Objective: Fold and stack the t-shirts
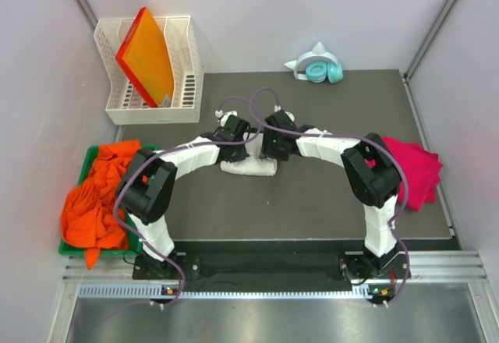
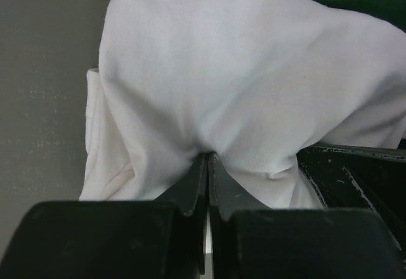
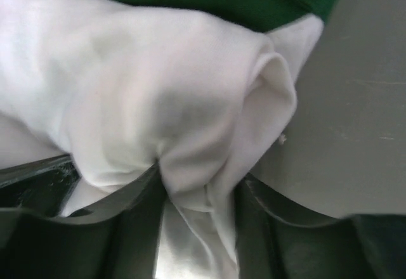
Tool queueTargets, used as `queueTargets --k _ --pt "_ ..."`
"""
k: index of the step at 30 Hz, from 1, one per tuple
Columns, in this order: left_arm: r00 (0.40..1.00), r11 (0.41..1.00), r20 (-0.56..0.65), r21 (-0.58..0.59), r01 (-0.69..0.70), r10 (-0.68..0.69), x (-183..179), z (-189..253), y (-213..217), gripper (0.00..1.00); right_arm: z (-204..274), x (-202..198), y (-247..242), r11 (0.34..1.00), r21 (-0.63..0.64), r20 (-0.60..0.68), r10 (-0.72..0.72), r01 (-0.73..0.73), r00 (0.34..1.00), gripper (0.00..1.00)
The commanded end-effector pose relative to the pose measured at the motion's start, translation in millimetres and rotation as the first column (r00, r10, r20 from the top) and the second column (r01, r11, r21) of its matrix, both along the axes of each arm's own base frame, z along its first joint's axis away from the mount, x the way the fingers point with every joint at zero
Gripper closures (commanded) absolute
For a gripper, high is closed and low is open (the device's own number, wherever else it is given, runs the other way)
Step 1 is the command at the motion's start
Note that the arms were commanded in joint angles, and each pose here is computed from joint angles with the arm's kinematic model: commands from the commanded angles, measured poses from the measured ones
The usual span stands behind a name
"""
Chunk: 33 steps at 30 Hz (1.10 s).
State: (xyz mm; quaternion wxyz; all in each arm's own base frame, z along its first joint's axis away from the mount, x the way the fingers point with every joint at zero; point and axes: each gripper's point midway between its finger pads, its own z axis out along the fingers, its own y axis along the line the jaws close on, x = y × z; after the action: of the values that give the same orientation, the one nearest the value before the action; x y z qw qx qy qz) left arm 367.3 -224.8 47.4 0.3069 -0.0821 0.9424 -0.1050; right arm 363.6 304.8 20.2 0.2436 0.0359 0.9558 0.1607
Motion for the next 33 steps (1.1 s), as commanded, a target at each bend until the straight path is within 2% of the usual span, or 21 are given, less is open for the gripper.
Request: queueTargets --k 1,2,3,5,6,13,17,19,24,33 --pt "1.0 1.0 -0.028 0.031 0.007 -0.006 -9.8 -4.6 7.6 0.97 -105.8 -74.3 -56.0 0.97 -0.241 -0.288 -0.034 -0.038 0.957 0.67" --pt "1.0 0.999 -0.026 0.031 0.008 -0.007 -9.7 -4.0 7.6 0.97 -105.6 -74.8 -56.4 0.97 -0.241 -0.287 -0.041 -0.031 0.957 0.72" --pt "1.0 0.999 -0.029 0.032 0.01 -0.009 -9.9 -4.9 7.5 0.98 -106.1 -77.0 -58.0 0.97 -0.242 -0.29 -0.044 -0.028 0.956 0.83" --pt "0.999 1.0 -0.032 0.029 0.013 -0.012 -10.3 -5.0 6.8 0.98 -102.6 -76.2 -58.7 0.971 -0.24 -0.279 -0.055 -0.014 0.959 0.92" --pt "0.999 0.999 -0.034 0.03 0.013 -0.012 -10.8 -6.1 7.1 0.97 -102.4 -77.8 -61.2 0.969 -0.247 -0.279 -0.063 -0.008 0.958 1.0" --pt "1.0 1.0 0.019 -0.01 -0.004 0.005 -9.6 11.6 6.1 0.96 -67.7 -63.6 -78.3 0.94 -0.342 -0.148 -0.078 0.023 0.986 1.0" --pt "0.991 0.992 0.135 -0.123 0.005 0.012 -7.9 52.2 -0.4 0.83 -39.2 -49.0 -89.1 0.913 -0.405 -0.063 -0.077 0.045 0.995 1.0" --pt "0.984 0.986 0.176 -0.165 0.025 0.004 -8.3 72.9 -4.3 0.81 -20.5 -42.3 -91.8 0.908 -0.416 -0.017 -0.07 0.057 0.997 1.0" --pt "0.977 0.979 0.215 -0.2 0.046 -0.002 -11.4 97.7 -6.4 0.66 25.3 -24.0 -96.8 0.894 -0.44 0.091 -0.045 0.081 0.995 1.0" --pt "0.983 0.984 0.182 -0.176 0.007 0.026 -27.3 89.1 8.5 0.69 75.0 -18.9 -128.2 0.836 -0.527 0.209 -0.05 0.155 0.977 1.0"
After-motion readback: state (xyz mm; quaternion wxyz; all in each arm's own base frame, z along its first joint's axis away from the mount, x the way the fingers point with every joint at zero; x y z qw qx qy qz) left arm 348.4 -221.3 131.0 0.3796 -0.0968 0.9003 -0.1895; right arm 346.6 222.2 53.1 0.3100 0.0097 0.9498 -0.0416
